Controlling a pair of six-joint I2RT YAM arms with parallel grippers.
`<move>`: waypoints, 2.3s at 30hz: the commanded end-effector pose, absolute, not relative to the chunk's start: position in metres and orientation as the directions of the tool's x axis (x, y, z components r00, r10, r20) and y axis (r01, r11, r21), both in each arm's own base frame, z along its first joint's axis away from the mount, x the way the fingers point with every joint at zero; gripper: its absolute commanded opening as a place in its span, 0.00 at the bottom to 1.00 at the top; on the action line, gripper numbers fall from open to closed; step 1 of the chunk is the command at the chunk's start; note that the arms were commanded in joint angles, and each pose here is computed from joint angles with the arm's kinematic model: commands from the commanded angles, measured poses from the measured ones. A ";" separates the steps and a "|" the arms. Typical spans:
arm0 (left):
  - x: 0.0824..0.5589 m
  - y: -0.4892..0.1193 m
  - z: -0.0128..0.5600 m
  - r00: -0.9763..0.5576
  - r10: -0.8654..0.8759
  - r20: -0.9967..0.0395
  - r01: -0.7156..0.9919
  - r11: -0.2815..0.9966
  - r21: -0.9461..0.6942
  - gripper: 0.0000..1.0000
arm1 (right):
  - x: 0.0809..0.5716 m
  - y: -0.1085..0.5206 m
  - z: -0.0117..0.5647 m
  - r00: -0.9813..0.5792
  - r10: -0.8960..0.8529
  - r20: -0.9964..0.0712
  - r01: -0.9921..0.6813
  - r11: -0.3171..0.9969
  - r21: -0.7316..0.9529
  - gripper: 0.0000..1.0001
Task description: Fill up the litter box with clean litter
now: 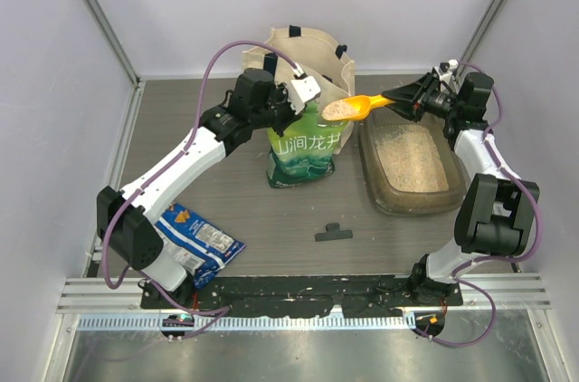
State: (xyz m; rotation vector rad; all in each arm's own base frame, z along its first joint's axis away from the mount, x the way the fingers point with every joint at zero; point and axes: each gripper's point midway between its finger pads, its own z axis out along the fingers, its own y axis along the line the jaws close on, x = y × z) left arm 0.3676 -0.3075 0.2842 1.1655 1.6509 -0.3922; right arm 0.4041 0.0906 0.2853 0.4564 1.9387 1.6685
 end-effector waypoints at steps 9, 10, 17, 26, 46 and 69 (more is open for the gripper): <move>0.384 -0.305 0.399 0.280 0.331 -0.901 0.712 0.557 0.426 0.00 | 0.389 0.091 0.327 -0.778 0.561 -0.282 -0.219 0.179 0.959 0.01; 0.384 -0.306 0.398 0.279 0.334 -0.900 0.713 0.556 0.427 0.00 | 0.389 0.090 0.328 -0.776 0.562 -0.286 -0.222 0.181 0.958 0.01; 0.386 -0.308 0.397 0.283 0.338 -0.898 0.716 0.548 0.432 0.00 | 0.385 0.084 0.333 -0.764 0.575 -0.293 -0.227 0.185 0.956 0.01; 0.386 -0.311 0.392 0.275 0.339 -0.900 0.730 0.535 0.424 0.00 | 0.384 0.063 0.337 -0.732 0.611 -0.301 -0.226 0.199 0.954 0.01; 0.387 -0.317 0.388 0.270 0.340 -0.901 0.751 0.512 0.418 0.00 | 0.386 -0.061 0.318 -0.519 0.801 -0.299 -0.174 0.243 0.954 0.01; 0.384 -0.314 0.377 0.258 0.353 -0.899 0.752 0.511 0.416 0.00 | 0.340 -0.115 0.217 -0.342 0.742 -0.576 0.209 0.658 0.723 0.01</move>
